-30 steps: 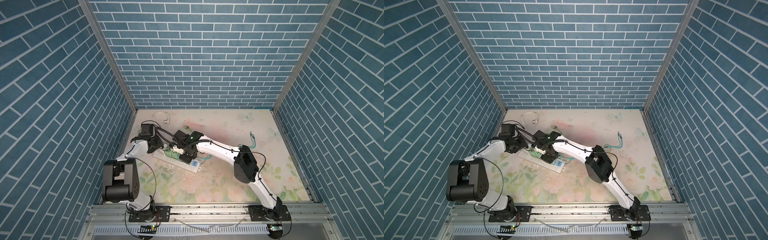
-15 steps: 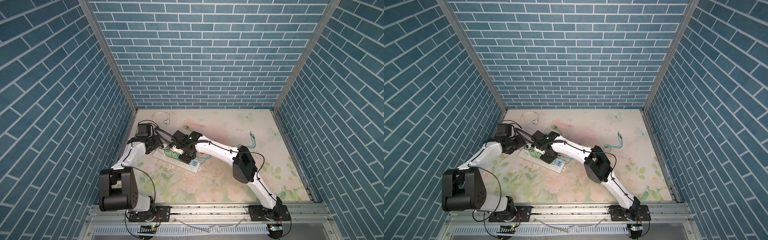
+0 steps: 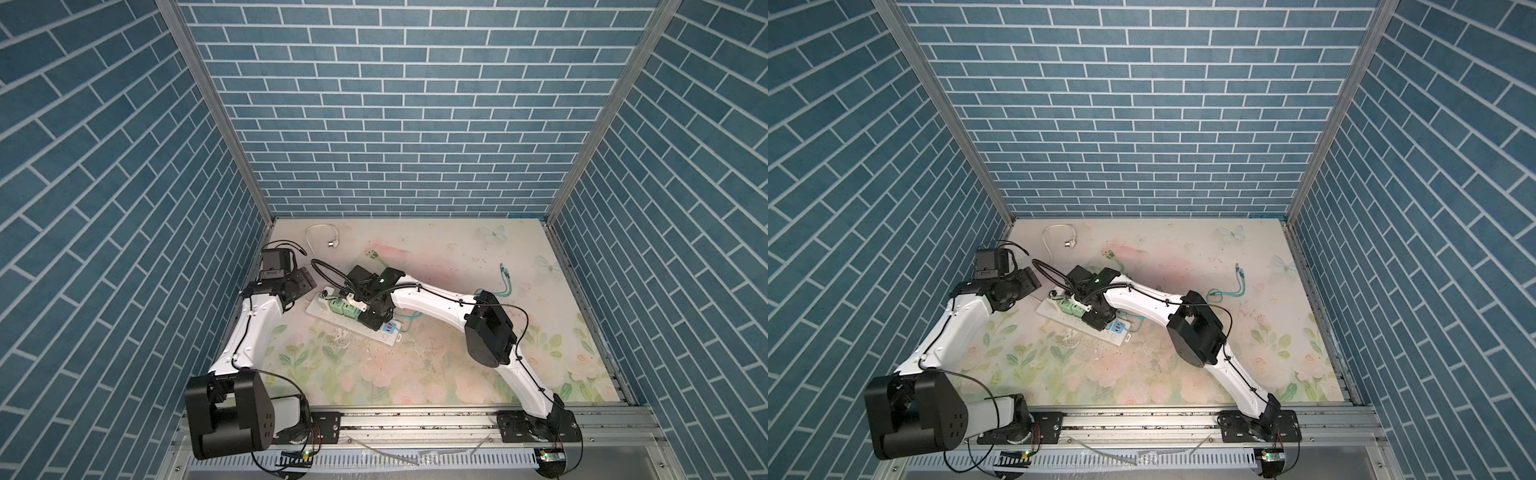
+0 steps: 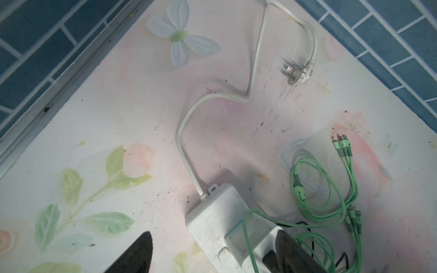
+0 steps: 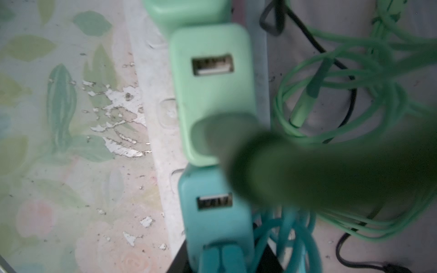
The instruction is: Insert the plug
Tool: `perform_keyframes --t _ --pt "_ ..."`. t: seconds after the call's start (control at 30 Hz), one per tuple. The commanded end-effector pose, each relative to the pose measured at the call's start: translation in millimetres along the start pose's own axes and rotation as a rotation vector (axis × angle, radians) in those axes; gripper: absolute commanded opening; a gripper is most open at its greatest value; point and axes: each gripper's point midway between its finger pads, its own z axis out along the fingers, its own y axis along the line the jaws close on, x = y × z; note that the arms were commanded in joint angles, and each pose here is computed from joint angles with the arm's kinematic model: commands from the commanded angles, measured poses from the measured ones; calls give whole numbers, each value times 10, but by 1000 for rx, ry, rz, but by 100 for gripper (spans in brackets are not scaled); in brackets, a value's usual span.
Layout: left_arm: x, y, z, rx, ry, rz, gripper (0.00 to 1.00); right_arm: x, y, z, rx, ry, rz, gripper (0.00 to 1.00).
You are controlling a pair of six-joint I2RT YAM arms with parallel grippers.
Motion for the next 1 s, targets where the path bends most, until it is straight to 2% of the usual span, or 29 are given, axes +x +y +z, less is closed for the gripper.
perform_keyframes --t 0.0,0.07,0.13,0.5,0.73,0.9,0.97 --pt "73 106 -33 -34 3 8 84 14 48 190 -6 17 -7 38" --pt "82 120 -51 -37 0 9 84 -20 46 132 -5 8 -10 39" --pt "78 126 -69 -39 -5 12 85 -46 40 71 -4 -3 -9 46" --pt "65 125 -117 -34 -14 15 86 18 -1 -247 13 -25 8 51" --pt "78 147 -136 -42 -15 16 86 91 -69 -415 14 -65 40 51" --pt "83 137 -136 -37 -12 15 86 124 -64 -388 12 -57 37 46" --pt "80 135 -135 -36 -11 15 86 105 -72 -394 10 -65 39 41"
